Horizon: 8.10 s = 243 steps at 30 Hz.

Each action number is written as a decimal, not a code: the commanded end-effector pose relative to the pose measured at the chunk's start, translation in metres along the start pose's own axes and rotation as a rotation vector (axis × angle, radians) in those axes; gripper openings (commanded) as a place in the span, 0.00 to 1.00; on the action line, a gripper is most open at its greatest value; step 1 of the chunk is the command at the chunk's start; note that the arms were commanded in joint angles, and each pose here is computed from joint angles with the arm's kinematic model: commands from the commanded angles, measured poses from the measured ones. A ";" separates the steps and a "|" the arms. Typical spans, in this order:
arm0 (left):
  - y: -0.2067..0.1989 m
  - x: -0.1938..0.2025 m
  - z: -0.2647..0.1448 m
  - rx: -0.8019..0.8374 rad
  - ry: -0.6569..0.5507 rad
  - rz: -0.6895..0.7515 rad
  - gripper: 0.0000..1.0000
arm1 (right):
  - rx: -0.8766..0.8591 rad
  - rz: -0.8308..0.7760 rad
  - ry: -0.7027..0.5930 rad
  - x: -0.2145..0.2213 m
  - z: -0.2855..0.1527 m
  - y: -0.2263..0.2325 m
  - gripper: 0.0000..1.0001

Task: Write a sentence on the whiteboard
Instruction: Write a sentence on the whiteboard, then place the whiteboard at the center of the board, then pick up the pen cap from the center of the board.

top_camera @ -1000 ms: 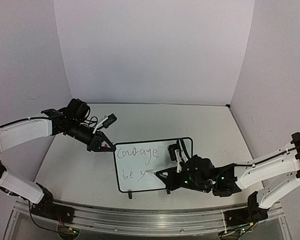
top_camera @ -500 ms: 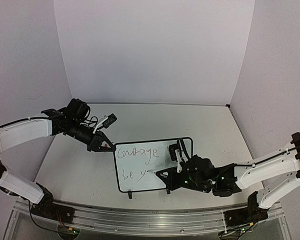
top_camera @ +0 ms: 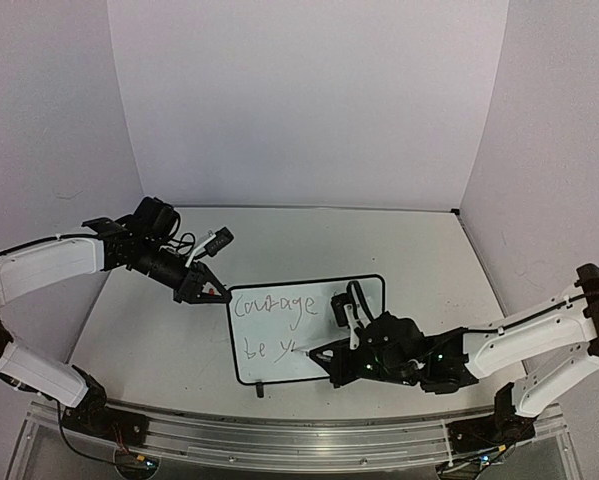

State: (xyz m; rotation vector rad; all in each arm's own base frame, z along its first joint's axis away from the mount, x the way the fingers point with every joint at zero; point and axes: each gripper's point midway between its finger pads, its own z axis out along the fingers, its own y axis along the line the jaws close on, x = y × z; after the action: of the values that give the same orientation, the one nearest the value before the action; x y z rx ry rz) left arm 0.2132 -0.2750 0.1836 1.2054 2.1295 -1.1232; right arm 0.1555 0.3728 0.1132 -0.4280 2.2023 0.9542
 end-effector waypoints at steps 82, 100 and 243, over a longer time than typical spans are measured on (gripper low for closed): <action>0.009 0.010 0.009 -0.040 0.057 -0.007 0.00 | 0.099 0.033 -0.009 -0.014 -0.018 -0.023 0.00; 0.008 0.008 0.009 -0.037 0.052 -0.002 0.00 | 0.111 0.030 -0.103 -0.039 -0.032 -0.021 0.00; 0.222 0.051 0.028 -0.816 0.094 -0.800 0.43 | 0.170 0.168 -0.130 -0.261 -0.045 -0.113 0.00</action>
State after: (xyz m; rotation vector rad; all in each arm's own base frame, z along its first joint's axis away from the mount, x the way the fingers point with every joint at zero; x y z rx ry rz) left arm 0.3607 -0.1952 0.0299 -0.0046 2.8136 -0.2452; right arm 0.3799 0.2705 0.2606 -0.1188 2.2079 0.8311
